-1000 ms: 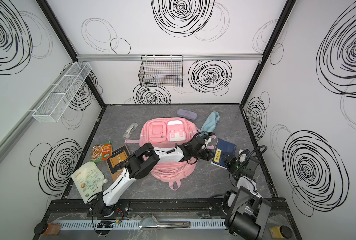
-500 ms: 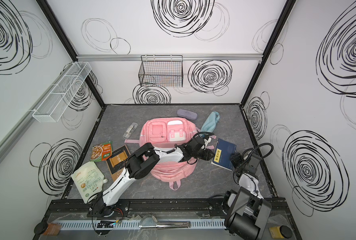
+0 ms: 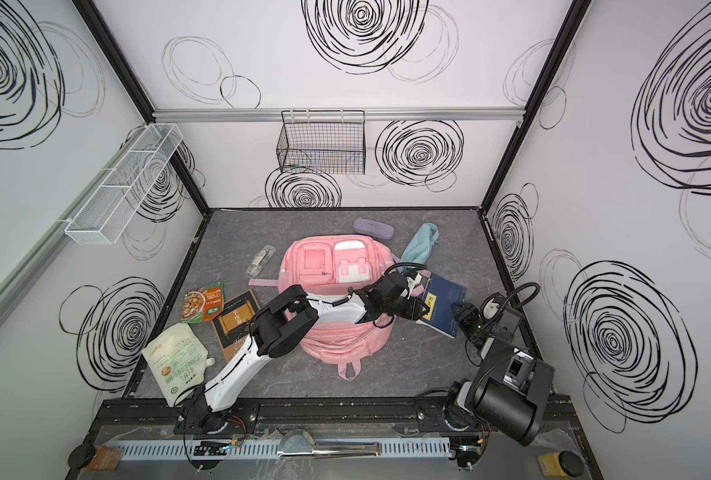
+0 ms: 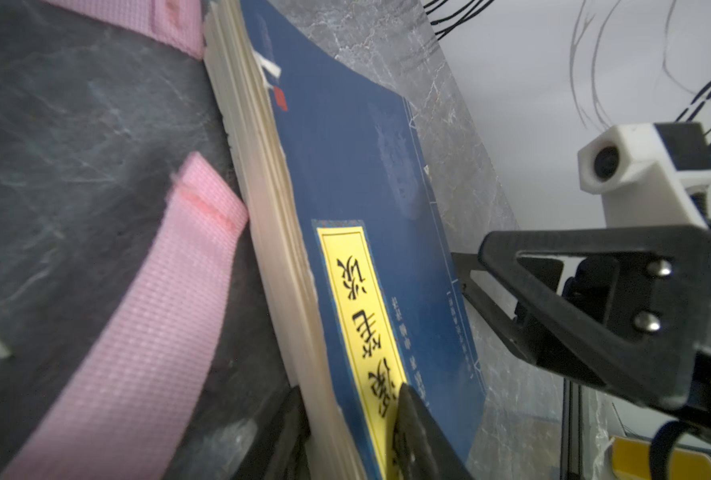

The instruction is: Pack the student bag

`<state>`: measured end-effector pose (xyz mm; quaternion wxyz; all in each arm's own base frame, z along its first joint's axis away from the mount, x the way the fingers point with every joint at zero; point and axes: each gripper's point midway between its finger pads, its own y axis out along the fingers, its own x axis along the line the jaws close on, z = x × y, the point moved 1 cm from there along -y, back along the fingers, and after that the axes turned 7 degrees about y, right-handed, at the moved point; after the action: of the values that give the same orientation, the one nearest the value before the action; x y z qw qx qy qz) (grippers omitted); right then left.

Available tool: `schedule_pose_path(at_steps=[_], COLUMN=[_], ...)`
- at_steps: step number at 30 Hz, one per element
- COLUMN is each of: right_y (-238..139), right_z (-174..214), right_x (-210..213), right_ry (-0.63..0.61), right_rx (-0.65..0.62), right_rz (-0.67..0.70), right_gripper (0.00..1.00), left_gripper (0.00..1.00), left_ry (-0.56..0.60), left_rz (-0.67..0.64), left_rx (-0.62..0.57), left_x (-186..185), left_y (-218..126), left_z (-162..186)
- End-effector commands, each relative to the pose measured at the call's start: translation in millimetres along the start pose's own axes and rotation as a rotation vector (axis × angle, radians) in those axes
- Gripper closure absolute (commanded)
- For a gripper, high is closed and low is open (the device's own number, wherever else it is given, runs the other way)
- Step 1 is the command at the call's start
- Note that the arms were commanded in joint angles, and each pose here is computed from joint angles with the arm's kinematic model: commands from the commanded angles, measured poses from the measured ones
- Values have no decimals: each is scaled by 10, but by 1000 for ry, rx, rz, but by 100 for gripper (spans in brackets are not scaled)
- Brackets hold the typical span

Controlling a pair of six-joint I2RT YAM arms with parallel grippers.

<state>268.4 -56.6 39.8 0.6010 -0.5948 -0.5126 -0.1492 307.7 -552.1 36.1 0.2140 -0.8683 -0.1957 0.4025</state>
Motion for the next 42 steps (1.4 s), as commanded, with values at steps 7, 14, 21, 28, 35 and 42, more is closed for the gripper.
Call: schedule_pose_path(at_steps=[7,14,21,28,35,42], right_y=[-85,-105,-184,-232,-423,-992], right_z=[437,413,125,13,300,531], right_x=[249,239,319,594,1483,2478], right_ry=[86,78,27,14,-98,-329], right_rx=[181,164,63,66,150,26], right_rz=[-166,-151,-87,-180,-529,-764], right_gripper=[44,42,23,19,20,21], left_gripper=[73,98,100,100,100,100], left_ry=[-108,-159,-170,-49,36,66], left_rz=[-2,82,216,297,255,185], left_rx=[120,51,-66,-198,-341,-485], left_x=[167,-3,-452,-1028,-1125,-1019], left_y=[73,-117,-609,-1363,-2133,-2891], left_z=[470,203,-310,-793,-1105,-1291])
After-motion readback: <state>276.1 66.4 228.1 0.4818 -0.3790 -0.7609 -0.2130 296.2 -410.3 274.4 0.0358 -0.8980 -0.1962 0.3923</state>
